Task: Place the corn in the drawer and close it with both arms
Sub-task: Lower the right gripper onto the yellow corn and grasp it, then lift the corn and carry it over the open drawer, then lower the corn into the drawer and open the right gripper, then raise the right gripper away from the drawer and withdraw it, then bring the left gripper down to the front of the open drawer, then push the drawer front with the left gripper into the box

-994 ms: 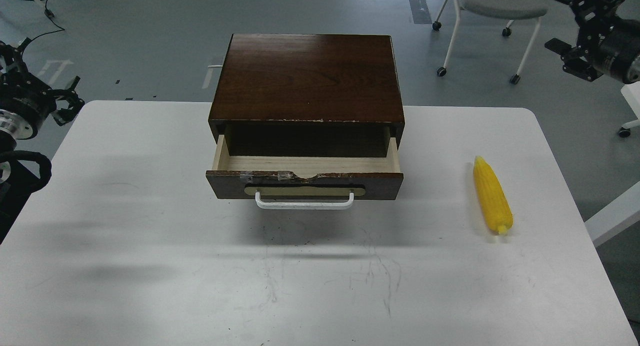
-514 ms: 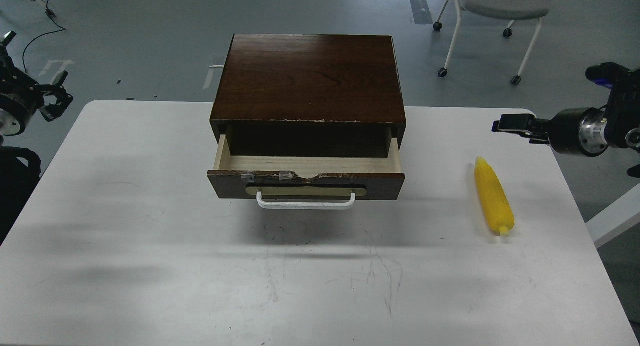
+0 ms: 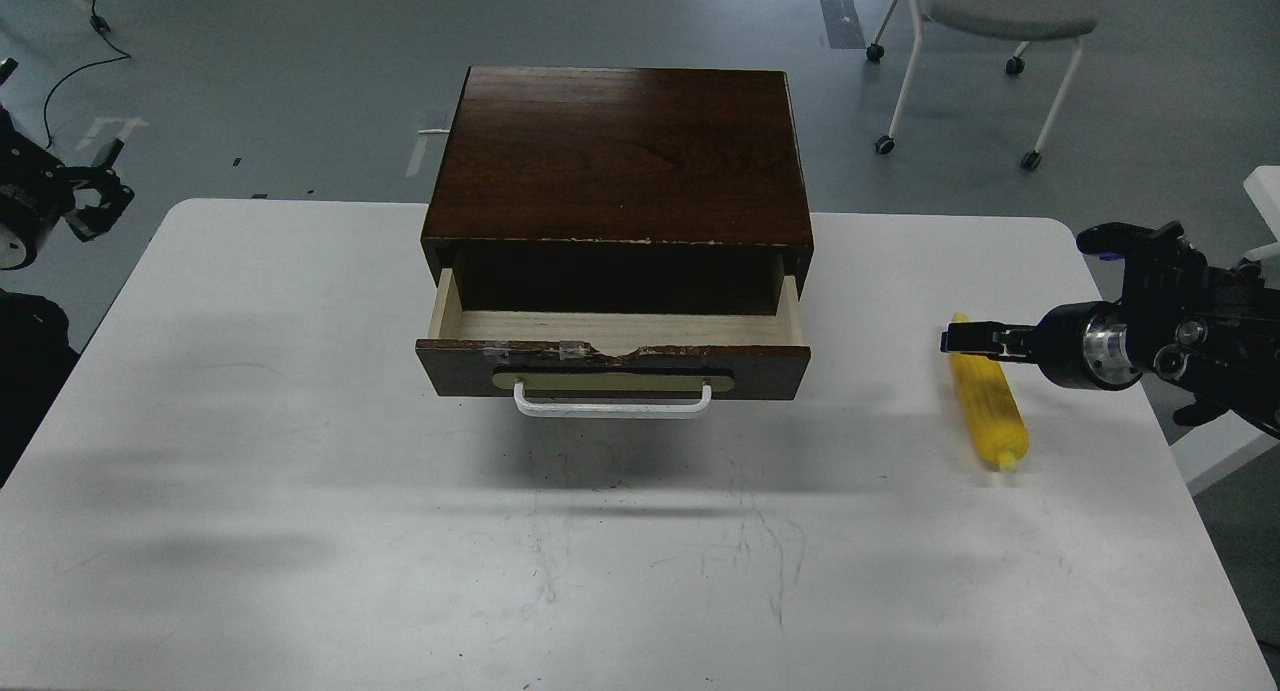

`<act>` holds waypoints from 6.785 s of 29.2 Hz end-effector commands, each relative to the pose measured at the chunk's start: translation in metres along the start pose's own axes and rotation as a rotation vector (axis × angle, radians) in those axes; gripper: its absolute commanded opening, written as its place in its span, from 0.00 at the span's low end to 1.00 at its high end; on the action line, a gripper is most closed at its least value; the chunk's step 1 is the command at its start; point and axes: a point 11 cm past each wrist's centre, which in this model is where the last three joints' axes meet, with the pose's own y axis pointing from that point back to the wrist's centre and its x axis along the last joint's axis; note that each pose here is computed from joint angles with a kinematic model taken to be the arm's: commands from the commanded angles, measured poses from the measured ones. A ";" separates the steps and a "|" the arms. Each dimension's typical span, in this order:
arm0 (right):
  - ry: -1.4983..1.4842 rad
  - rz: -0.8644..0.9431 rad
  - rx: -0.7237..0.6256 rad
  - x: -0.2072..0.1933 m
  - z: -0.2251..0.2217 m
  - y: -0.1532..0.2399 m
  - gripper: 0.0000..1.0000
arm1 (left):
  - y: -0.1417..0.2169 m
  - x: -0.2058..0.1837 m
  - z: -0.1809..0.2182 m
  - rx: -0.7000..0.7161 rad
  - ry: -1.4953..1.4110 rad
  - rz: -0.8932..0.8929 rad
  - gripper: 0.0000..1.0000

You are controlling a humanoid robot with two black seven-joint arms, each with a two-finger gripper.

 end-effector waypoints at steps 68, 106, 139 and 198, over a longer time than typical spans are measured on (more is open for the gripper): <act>1.523 0.282 0.381 0.040 -0.344 0.090 0.55 | 0.009 0.027 0.049 -0.076 -0.071 0.060 0.98; -0.388 0.644 0.771 0.246 -0.157 0.172 0.98 | -0.041 -0.152 0.096 -0.048 -0.474 -0.438 0.17; -1.852 0.762 1.160 0.177 0.055 0.106 1.00 | 0.165 -0.334 -0.071 -0.159 -1.616 -1.650 0.00; -1.841 0.782 1.151 0.177 0.061 0.110 1.00 | 0.141 -0.262 -0.157 0.038 -2.089 -1.716 0.00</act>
